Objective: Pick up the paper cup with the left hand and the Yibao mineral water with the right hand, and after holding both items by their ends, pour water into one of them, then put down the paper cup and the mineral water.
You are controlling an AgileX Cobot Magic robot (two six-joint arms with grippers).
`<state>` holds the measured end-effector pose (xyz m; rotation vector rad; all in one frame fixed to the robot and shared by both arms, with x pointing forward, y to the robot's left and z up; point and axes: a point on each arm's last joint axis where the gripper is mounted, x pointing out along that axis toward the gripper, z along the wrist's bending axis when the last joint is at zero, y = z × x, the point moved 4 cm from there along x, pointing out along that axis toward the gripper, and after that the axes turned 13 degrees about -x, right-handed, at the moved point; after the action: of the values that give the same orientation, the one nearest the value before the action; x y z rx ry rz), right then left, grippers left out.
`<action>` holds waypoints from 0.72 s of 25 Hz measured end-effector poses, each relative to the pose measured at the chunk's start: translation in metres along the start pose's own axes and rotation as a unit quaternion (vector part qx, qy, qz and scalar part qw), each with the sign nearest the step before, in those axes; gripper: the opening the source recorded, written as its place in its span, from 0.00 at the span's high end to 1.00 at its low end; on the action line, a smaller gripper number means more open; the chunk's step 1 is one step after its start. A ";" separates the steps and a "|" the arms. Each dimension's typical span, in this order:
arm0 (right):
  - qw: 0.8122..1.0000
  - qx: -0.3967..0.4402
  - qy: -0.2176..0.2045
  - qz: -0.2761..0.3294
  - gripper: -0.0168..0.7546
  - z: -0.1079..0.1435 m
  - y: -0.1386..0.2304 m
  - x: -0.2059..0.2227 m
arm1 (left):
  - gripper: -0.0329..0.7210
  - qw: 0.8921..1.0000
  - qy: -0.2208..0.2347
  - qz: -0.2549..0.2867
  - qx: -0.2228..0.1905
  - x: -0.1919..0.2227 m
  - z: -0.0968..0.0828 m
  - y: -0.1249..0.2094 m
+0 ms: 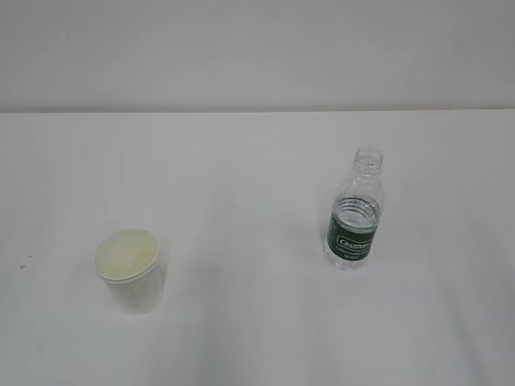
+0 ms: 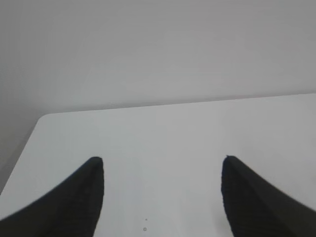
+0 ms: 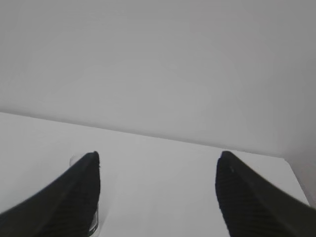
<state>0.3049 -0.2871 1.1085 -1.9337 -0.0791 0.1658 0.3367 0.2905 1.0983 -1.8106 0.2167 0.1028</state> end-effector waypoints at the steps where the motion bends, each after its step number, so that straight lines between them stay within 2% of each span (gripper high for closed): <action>1: 1.000 0.000 0.001 -0.002 0.26 0.001 0.002 0.002 | 0.25 1.000 -0.001 0.003 0.000 0.001 0.000 0.000; 11: 1.000 0.007 -0.006 0.013 0.26 0.010 0.027 0.019 | 0.25 1.000 -0.006 0.019 -0.003 0.015 0.001 0.000; 18: 0.997 0.011 -0.051 0.062 0.26 0.022 0.044 0.044 | 0.25 1.000 -0.008 0.022 -0.003 0.022 0.002 0.000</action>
<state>0.3438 -0.2764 1.0562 -1.9074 -0.0254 0.3462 0.3579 0.2902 1.0942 -1.8113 0.2451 0.1493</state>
